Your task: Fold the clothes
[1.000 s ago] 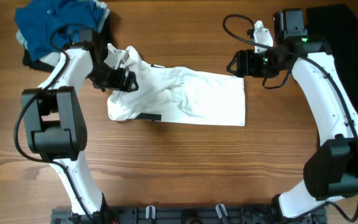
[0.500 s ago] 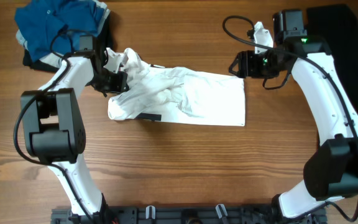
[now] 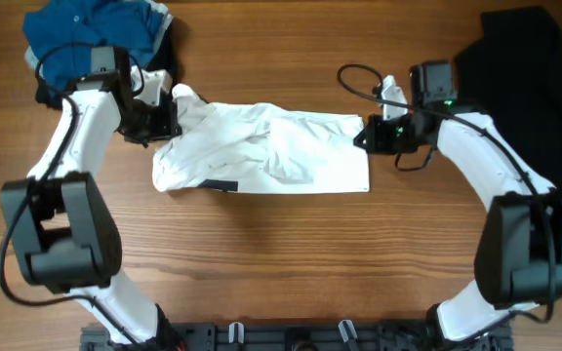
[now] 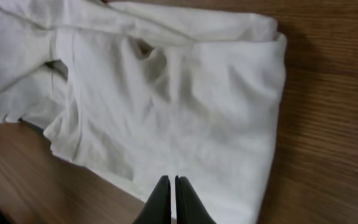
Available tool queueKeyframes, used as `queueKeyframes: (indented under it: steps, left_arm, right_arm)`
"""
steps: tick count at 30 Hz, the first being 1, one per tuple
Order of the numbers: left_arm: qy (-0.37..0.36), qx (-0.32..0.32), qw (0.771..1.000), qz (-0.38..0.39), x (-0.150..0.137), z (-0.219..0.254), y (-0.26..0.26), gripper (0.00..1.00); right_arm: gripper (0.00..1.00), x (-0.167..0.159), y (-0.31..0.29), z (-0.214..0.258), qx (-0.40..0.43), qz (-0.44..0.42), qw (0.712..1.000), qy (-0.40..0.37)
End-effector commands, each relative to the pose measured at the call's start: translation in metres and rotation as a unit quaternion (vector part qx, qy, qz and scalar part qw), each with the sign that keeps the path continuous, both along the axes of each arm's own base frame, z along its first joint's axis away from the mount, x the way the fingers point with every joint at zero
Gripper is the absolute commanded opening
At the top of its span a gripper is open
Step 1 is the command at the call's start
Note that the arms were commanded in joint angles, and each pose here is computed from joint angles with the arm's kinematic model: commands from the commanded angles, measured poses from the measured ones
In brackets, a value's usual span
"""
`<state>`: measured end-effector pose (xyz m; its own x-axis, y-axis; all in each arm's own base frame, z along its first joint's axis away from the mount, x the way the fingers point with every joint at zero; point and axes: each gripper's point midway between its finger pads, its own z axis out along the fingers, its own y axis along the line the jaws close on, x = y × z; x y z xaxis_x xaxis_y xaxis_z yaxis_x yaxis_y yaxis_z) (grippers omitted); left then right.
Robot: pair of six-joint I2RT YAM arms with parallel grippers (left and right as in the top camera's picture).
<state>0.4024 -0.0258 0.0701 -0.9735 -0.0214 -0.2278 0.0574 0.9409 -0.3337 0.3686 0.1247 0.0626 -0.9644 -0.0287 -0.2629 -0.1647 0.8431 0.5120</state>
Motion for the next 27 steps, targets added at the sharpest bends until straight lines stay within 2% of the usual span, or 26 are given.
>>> queueKeyframes:
  steps: [1, 6, 11, 14, 22, 27]
  left_arm:
    - [-0.016, 0.002, 1.000, -0.010, 0.003, 0.015, -0.012, 0.04]
    - [-0.036, 0.002, 0.999, -0.032, 0.001, 0.031, -0.032, 0.04]
    - [-0.079, -0.005, 0.995, -0.058, -0.005, 0.069, -0.068, 0.04]
    - [-0.094, -0.033, 0.994, -0.055, -0.007, 0.084, -0.111, 0.04]
    - [-0.141, -0.116, 0.976, -0.116, -0.030, 0.111, -0.248, 0.04]
    - [-0.161, -0.164, 0.965, -0.128, -0.043, 0.126, -0.303, 0.04]
  right_arm:
    - [0.04, -0.012, 0.011, -0.035, 0.019, -0.006, 0.998, 0.053]
    - [0.04, -0.008, 0.008, -0.067, 0.008, -0.027, 0.996, 0.079]
    - [0.04, -0.007, 0.007, -0.088, 0.007, -0.038, 0.994, 0.097]
    - [0.04, -0.006, 0.007, -0.089, 0.008, -0.046, 0.994, 0.100]
    - [0.04, -0.005, 0.007, -0.088, 0.009, -0.047, 0.994, 0.099]
    - [0.04, -0.005, 0.007, -0.088, 0.009, -0.047, 0.994, 0.098]
